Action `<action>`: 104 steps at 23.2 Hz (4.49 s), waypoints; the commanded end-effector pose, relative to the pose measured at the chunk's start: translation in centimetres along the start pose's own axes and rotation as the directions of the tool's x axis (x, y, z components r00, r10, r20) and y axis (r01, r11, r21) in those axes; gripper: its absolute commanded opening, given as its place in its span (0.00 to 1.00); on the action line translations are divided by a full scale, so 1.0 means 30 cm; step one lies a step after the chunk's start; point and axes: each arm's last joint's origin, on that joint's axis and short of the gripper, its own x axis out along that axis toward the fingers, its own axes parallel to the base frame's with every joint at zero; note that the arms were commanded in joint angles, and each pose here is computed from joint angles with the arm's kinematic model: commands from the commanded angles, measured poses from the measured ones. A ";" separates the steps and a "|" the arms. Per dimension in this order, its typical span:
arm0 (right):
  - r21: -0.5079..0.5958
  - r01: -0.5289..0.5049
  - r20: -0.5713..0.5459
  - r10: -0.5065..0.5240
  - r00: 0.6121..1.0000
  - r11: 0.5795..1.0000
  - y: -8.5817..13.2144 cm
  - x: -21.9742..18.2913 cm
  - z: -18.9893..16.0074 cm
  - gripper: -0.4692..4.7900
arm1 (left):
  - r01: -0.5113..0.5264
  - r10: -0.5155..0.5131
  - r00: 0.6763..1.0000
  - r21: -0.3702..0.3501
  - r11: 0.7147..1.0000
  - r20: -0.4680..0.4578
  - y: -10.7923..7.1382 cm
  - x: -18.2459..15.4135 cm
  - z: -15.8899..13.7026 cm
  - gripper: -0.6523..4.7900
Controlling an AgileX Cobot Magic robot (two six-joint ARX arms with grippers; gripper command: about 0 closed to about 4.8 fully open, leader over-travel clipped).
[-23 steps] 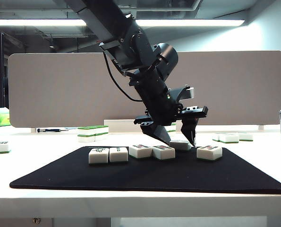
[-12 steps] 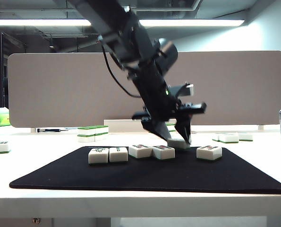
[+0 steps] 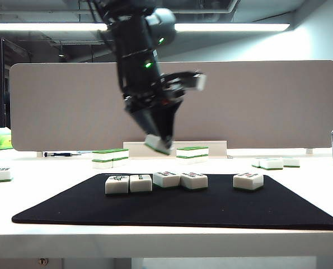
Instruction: Align six mahjong tiles in a row on the table.
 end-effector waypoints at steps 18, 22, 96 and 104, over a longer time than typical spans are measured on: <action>-0.013 0.002 0.025 -0.002 1.000 1.000 0.002 -0.008 -0.002 0.09 | -0.016 0.013 0.995 -0.035 0.999 -0.097 0.067 0.152 -0.052 0.44; -0.013 0.003 0.025 -0.002 1.000 1.000 0.002 -0.008 -0.002 0.09 | 0.019 -0.020 0.996 -0.007 1.000 -0.085 0.020 0.155 -0.031 0.44; -0.013 0.003 0.026 -0.002 1.000 1.000 0.002 -0.008 -0.002 0.09 | 0.192 -0.192 0.972 -0.011 0.981 -0.133 -0.129 0.032 0.050 0.68; -0.013 0.003 0.025 -0.002 1.000 1.000 0.002 -0.008 -0.002 0.09 | 0.216 -0.209 0.956 0.013 0.976 -0.204 -0.189 0.115 0.050 0.68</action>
